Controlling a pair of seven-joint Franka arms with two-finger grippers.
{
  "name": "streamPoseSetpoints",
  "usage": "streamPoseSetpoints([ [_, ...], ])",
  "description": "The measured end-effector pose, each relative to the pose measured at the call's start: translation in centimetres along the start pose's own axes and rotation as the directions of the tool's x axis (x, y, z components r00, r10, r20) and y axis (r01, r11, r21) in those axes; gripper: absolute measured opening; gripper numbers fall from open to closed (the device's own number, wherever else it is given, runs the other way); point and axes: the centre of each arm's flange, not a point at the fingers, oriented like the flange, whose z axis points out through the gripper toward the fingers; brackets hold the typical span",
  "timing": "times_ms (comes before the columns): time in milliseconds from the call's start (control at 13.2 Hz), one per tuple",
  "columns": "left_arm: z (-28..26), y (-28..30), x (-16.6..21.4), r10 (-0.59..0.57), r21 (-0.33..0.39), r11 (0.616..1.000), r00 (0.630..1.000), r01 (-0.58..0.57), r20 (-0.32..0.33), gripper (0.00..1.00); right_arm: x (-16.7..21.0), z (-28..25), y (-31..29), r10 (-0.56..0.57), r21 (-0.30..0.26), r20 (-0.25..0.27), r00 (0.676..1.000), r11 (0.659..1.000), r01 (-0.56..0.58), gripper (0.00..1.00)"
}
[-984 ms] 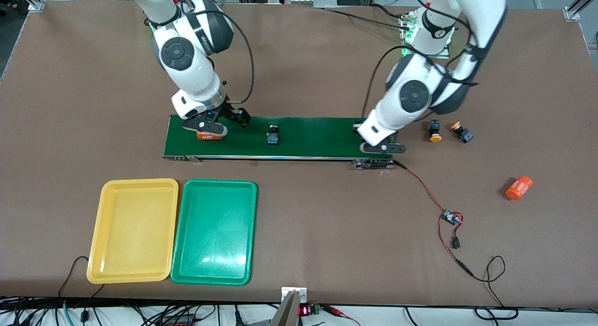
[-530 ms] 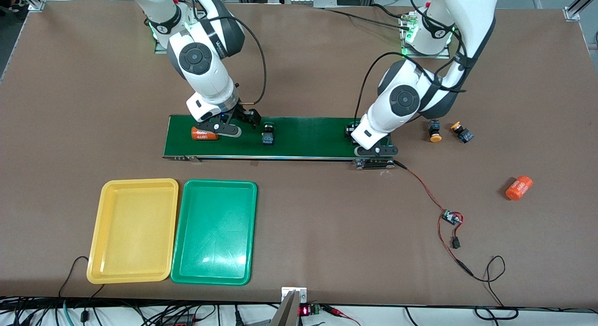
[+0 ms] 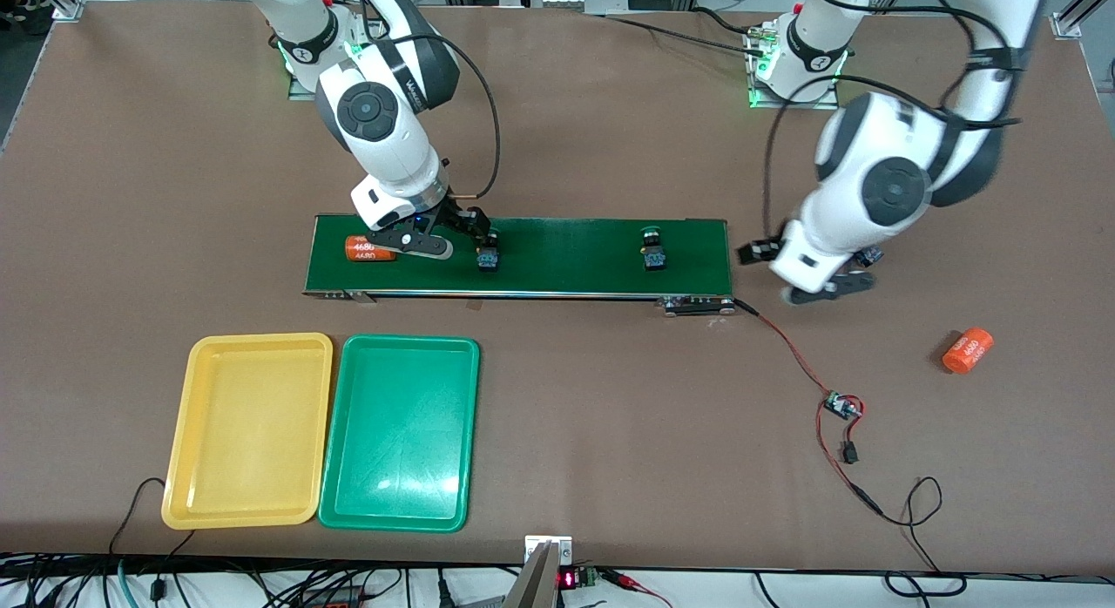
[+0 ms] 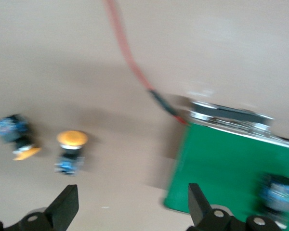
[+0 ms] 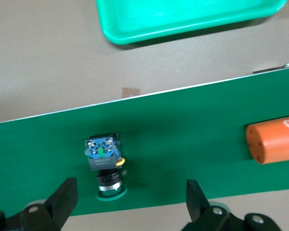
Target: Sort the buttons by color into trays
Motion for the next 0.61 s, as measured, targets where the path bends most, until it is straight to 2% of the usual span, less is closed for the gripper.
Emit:
streamPoseSetpoints([
  [151, 2.2, -3.5, 1.1, 0.022, 0.033, 0.999, 0.999, -0.024, 0.045, 1.0, -0.8, 1.3, -1.1, -0.015, 0.005, -0.004, 1.0, 1.0, 0.015, 1.0],
  [378, 7.2, -5.5, 0.4, 0.168, 0.039, 0.984, 0.978, -0.174, 0.127, 1.0, -1.6, 4.6, -2.2, -0.037, 0.001, -0.004, 0.999, 0.999, 0.037, 1.0],
  [454, 8.6, -5.9, 0.1, 0.212, 0.032, 0.975, 0.968, -0.218, 0.132, 1.0, -1.7, 5.5, -2.2, -0.049, -0.011, -0.006, 0.999, 0.999, 0.049, 1.0],
  [605, 11.2, -6.2, -0.5, 0.293, 0.02, 0.955, 0.952, -0.296, 0.089, 1.0, -1.6, 6.9, -1.9, -0.07, -0.04, -0.009, 0.997, 0.997, 0.07, 1.0],
])
